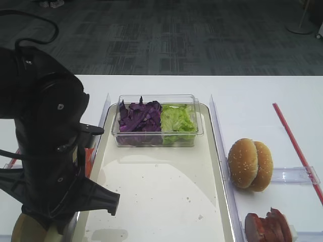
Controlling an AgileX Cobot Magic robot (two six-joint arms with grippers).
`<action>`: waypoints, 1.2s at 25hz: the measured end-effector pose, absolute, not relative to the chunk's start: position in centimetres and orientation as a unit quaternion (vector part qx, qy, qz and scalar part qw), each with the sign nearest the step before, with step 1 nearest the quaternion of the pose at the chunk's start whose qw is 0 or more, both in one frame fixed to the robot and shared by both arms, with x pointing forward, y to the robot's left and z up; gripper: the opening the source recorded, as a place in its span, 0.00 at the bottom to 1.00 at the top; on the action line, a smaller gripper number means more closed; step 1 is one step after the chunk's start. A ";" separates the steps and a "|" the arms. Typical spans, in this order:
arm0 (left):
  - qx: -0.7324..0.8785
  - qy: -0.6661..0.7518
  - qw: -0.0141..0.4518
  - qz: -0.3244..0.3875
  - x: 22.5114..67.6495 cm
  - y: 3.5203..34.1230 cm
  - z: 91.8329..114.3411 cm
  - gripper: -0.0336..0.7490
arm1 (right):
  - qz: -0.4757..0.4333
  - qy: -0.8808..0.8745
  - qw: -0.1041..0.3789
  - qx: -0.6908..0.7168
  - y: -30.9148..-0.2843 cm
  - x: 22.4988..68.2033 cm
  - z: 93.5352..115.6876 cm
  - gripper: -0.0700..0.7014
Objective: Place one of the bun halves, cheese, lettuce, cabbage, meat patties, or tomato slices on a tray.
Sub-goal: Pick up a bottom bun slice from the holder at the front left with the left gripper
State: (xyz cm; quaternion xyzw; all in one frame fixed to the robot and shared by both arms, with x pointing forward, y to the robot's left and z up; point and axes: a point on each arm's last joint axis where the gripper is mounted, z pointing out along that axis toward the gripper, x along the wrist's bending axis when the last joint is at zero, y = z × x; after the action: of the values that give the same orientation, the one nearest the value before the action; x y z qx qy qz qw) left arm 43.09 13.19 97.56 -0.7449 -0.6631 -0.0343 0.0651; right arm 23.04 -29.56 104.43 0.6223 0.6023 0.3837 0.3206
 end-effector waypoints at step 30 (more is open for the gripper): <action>-0.766 -0.642 -0.013 -0.045 43.3 13.0 103.2 0.16 | 0.384 0.602 0.321 0.622 -29.6 23.0 104.4 0.75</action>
State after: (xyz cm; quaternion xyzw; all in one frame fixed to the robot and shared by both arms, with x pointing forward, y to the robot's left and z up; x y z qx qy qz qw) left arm 43.34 12.98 103.23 -0.7656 -0.6416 -0.0451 -0.0130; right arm 23.04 -29.56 104.43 0.6223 0.6023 0.3837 0.3206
